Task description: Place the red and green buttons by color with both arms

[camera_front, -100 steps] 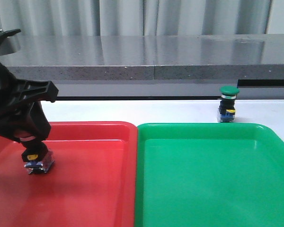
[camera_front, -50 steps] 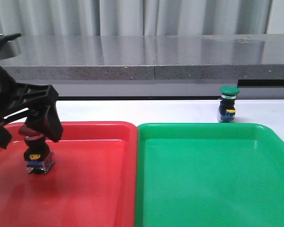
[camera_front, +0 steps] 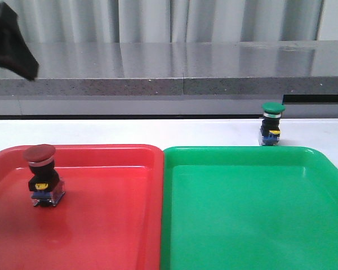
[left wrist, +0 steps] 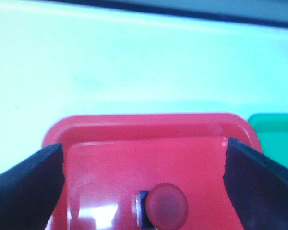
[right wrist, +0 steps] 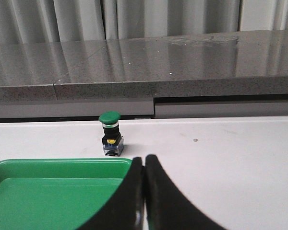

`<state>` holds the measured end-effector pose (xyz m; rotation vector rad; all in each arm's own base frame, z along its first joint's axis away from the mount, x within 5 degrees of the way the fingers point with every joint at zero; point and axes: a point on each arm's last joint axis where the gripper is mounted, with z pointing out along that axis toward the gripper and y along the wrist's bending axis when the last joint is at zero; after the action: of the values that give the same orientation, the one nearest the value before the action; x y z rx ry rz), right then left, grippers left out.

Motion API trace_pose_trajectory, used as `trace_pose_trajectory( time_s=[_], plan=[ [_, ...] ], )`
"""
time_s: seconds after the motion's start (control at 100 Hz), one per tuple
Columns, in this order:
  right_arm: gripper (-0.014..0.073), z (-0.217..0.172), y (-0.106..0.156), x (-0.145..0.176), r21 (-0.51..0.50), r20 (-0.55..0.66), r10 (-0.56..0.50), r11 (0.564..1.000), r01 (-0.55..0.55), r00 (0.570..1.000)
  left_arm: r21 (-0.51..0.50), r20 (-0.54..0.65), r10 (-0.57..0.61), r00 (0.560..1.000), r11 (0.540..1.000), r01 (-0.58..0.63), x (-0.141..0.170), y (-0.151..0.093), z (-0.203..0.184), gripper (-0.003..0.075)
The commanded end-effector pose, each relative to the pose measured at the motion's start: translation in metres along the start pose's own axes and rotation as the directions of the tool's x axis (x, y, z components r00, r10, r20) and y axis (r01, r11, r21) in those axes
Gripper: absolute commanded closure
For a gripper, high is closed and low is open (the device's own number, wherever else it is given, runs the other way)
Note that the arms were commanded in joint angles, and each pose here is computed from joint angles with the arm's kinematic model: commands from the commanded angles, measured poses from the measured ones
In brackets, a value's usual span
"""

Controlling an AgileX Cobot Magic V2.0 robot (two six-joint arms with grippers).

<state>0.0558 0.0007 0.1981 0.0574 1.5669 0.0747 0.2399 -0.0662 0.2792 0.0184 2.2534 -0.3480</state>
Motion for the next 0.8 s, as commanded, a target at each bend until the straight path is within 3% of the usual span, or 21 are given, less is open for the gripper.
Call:
trace_pose_trajectory(
  time_s=[0.0, 0.14, 0.26, 0.64, 0.72, 0.79],
  plan=[
    [0.0656, -0.002, 0.001, -0.013, -0.008, 0.106, -0.015, 1.0, 0.016, 0.994, -0.008, 0.213, 0.021, 0.977, 1.0, -0.02, -0.024, 0.003, -0.037, 0.0078],
    [0.0656, -0.002, 0.001, -0.013, -0.008, 0.106, -0.015, 1.0, 0.016, 0.994, -0.032, 0.396, 0.082, 0.915, 0.997, -0.075, -0.027, 0.005, -0.082, 0.0078],
    [0.0656, -0.002, 0.001, -0.013, -0.008, 0.106, -0.015, 1.0, 0.016, 0.994, -0.034, 0.511, 0.106, 0.853, 0.994, -0.103, -0.011, 0.005, -0.113, 0.0078],
    [0.0656, -0.002, 0.001, -0.013, -0.008, 0.106, -0.015, 1.0, 0.016, 0.994, -0.026, 0.629, 0.111, 0.769, 0.992, -0.122, 0.068, 0.019, -0.147, 0.0085],
    [0.0656, -0.002, 0.001, -0.013, -0.008, 0.106, -0.015, 1.0, 0.016, 0.994, -0.024, 0.648, 0.11, 0.754, 0.992, -0.124, 0.077, 0.021, -0.15, 0.0132],
    [0.0656, -0.002, 0.001, -0.013, -0.008, 0.106, -0.015, 1.0, 0.016, 0.994, -0.023, 0.657, 0.109, 0.746, 0.992, -0.125, 0.081, 0.022, -0.151, 0.0218]
  ],
)
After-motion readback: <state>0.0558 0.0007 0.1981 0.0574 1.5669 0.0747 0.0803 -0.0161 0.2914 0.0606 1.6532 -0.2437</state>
